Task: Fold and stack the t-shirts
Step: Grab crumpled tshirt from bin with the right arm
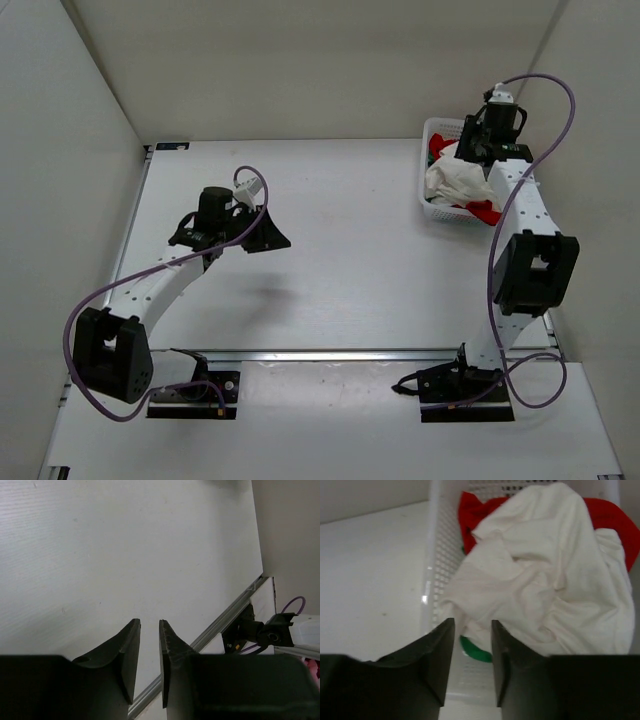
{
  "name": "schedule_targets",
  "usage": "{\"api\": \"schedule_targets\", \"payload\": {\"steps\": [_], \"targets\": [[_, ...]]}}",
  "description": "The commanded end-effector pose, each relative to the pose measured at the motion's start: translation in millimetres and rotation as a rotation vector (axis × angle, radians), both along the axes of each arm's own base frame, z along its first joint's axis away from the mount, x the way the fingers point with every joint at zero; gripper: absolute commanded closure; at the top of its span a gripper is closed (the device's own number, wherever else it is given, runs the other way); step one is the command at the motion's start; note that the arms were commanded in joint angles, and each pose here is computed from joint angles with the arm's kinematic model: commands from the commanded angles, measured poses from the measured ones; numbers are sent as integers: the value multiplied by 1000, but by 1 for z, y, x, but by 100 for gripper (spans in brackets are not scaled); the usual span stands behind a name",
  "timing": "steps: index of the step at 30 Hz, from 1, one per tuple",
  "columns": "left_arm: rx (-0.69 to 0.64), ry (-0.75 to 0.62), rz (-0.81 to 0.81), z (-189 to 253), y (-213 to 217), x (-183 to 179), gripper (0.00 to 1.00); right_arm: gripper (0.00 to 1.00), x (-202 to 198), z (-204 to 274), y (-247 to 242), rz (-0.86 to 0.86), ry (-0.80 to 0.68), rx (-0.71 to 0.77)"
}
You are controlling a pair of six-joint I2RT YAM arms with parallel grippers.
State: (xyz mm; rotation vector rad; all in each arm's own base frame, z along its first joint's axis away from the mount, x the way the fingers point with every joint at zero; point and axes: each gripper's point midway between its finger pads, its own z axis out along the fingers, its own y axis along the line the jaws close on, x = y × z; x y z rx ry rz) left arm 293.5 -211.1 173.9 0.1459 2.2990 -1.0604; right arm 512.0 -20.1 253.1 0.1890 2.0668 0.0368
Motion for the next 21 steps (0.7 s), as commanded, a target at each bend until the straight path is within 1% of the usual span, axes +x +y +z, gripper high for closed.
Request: {"api": "schedule_targets", "payload": {"steps": [1,2,3,4,6,7,9,11,13,14,15,16,20,21], "targets": [[-38,-36,-31,6,-2,-12,64,63,10,-27,-41,-101,79,-82],[-29,-38,-30,5,-3,-11,61,52,13,-31,-45,-101,80,-72],[-22,-36,-23,2,0,-10,60,46,19,-37,-50,-106,86,-69],[-13,-33,-26,-1,-1,-9,56,43,20,-40,-50,-94,94,-52],[-33,-25,-15,0,2,-6,49,36,29,-46,-53,-89,114,-69],[-37,-13,-19,-3,1,-7,48,32,33,-55,-53,-92,134,-84],[-39,0,-15,-5,2,-6,45,29,34,-66,-55,-118,169,-121],[-35,-6,-11,-5,3,-4,46,28,34,-77,-62,-160,191,-127],[-28,4,-15,-9,2,-5,45,30,34,-93,-65,-175,203,-115],[-31,-5,-9,-7,4,-4,45,30,33,-92,-69,-188,202,-115],[-29,3,-4,-10,3,-3,45,37,35,-94,-69,-180,198,-107],[-31,1,1,-9,5,-2,45,47,34,-98,-69,-181,209,-97],[-31,12,8,-12,6,-2,46,68,37,-99,-72,-161,193,-18],[-28,-1,18,-11,8,2,46,76,38,-97,-73,-153,185,6]]}}
